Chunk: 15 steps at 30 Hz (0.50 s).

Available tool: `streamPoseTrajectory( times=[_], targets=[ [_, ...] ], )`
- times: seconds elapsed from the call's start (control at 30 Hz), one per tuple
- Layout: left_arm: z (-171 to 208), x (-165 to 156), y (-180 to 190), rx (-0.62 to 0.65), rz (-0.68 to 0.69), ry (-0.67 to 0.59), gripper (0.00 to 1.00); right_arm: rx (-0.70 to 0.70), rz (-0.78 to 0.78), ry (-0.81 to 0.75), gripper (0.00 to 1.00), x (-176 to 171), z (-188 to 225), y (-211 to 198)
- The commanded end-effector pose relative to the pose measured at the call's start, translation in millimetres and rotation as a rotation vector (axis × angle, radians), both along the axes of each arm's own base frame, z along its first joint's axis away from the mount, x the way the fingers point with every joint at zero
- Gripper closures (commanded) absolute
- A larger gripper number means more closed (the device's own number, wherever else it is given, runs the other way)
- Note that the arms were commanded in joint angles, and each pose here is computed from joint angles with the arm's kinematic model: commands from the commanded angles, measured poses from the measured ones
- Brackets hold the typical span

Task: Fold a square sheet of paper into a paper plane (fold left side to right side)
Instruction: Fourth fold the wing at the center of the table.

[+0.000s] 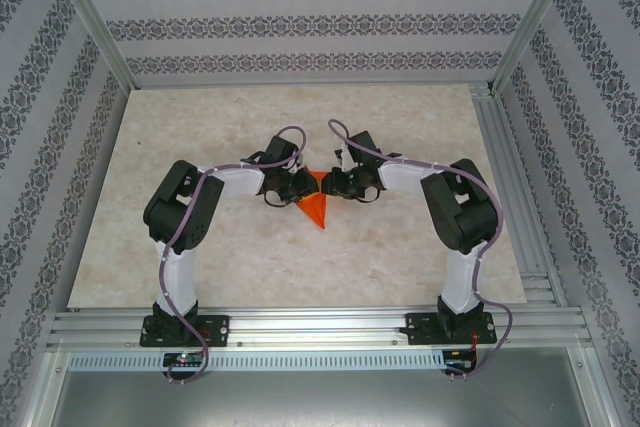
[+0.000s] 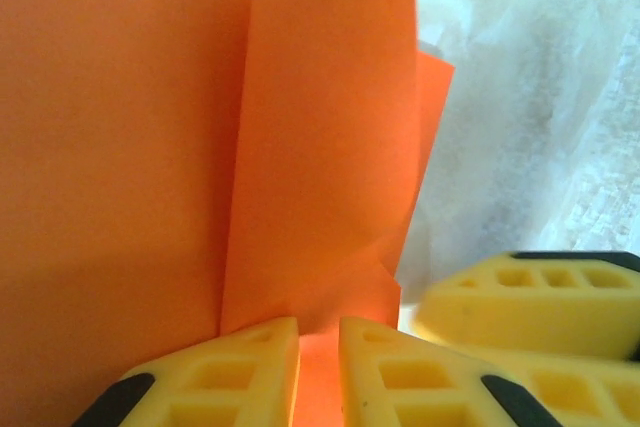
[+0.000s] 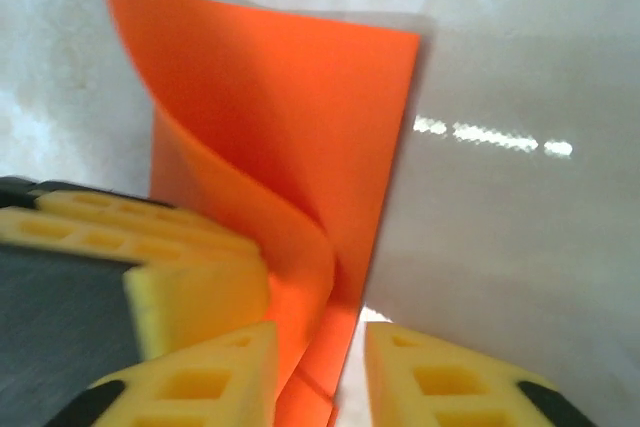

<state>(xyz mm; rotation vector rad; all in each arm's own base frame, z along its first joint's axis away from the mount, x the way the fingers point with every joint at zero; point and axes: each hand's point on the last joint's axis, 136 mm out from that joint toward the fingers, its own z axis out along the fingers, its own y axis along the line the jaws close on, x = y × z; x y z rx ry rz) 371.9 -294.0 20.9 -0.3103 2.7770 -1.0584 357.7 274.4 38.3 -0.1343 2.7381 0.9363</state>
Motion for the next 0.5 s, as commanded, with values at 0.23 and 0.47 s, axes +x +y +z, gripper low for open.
streamPoseTrajectory(
  times=[0.23,0.47],
  targets=[
    [-49,-22,15,0.111,0.019,0.095,0.79,0.140,0.019,-0.046,0.73,-50,47,-3],
    [-49,-23,14,0.118,0.017,0.097,0.79,0.222,0.079,-0.005,0.81,-75,38,39]
  ],
)
